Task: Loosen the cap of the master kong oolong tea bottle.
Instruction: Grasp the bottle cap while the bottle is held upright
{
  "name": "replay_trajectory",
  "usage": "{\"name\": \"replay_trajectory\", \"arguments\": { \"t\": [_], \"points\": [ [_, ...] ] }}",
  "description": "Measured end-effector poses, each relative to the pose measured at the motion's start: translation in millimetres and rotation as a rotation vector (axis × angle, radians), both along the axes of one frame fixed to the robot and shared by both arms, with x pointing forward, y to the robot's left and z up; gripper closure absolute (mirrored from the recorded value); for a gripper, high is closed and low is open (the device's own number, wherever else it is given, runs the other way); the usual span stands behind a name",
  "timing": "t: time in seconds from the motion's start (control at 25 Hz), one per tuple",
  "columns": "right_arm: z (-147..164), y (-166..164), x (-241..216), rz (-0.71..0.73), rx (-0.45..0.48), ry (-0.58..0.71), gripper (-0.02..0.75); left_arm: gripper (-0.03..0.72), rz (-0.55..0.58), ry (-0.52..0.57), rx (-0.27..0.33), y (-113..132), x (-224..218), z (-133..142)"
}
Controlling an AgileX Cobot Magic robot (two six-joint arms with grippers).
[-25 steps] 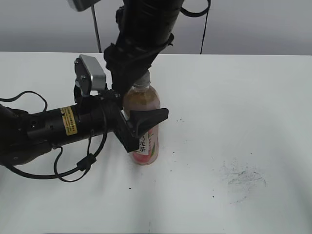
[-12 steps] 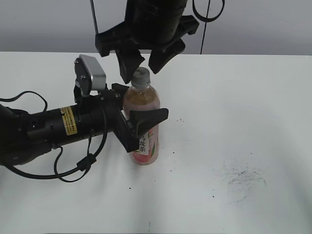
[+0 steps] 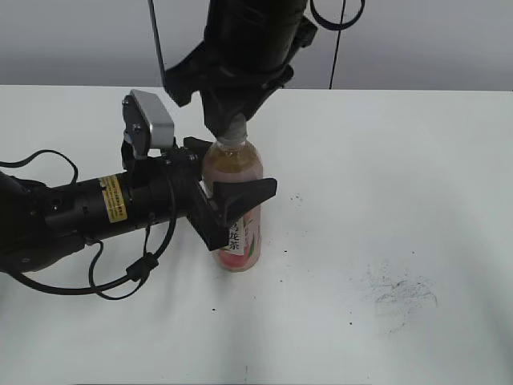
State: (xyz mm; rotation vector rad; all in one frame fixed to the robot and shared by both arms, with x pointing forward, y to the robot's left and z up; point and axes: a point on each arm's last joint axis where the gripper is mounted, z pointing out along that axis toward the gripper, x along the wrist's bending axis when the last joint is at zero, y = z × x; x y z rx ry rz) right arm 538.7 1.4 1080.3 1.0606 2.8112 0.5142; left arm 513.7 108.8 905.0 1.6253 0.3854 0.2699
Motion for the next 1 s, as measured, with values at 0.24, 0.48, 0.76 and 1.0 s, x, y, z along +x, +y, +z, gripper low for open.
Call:
{"name": "replay_trajectory", "arguments": {
  "t": [0.24, 0.48, 0.76, 1.0],
  "points": [
    [0.8, 0.7, -0.6, 0.452, -0.088, -0.130, 0.468, 0.244, -0.001, 0.000, 0.000, 0.0, -0.1, 0.0],
    [2.1, 2.0, -2.1, 0.981, -0.178, -0.285, 0.468, 0.244, -0.001, 0.000, -0.001, 0.0, -0.1, 0.1],
    [2.7, 2.3, -2.8, 1.468, -0.252, -0.436, 0.475, 0.244, 0.003, 0.000, -0.001, 0.8, 0.6, 0.1],
    [5.1, 2.4, -4.8, 1.775, -0.299, -0.541, 0.657, 0.244, 0.024, 0.022, -0.014, 2.8, 2.7, 0.3]
  ]
}}
